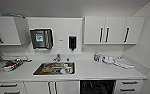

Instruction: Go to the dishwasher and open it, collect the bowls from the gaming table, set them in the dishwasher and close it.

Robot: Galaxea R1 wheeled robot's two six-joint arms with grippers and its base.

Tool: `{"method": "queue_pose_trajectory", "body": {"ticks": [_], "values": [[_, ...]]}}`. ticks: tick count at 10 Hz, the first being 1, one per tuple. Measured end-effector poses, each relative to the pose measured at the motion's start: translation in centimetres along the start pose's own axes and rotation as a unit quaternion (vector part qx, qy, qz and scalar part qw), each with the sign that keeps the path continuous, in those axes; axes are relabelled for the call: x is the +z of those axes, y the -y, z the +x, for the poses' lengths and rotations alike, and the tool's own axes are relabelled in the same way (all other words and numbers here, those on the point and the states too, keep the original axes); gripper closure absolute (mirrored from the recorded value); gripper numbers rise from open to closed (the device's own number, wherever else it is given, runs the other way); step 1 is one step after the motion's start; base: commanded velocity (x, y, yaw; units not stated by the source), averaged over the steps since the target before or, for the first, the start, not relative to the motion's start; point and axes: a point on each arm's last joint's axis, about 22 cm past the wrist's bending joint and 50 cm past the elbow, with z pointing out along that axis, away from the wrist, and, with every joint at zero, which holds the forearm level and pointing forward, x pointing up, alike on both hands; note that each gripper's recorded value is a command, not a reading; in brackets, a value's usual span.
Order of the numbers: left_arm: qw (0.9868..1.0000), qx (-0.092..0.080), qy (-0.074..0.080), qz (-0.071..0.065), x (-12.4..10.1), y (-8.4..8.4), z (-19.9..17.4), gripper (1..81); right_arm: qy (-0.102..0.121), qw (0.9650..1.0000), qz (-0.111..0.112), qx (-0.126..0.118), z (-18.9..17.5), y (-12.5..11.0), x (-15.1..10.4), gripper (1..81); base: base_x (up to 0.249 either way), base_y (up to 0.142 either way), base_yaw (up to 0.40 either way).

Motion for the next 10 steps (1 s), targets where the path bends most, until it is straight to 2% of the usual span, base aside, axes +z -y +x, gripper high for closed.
{"method": "queue_pose_trajectory", "body": {"ticks": [2, 10], "values": [[1.0, -0.001, 0.005, 0.001, -0.09, 0.1, -0.65, 1.0, -0.012, 0.9999, 0.002, -0.002, 1.7, 0.26, 0.0, 1.0, 0.0, 0.0, 0.369], [1.0, -0.003, 0.006, 0.001, -0.09, 0.06, -0.8, 1.0, -0.009, 0.9999, 0.005, -0.002, 1.25, 0.61, 0.07, 1.0, 0.0, 0.0, 0.374]]}}
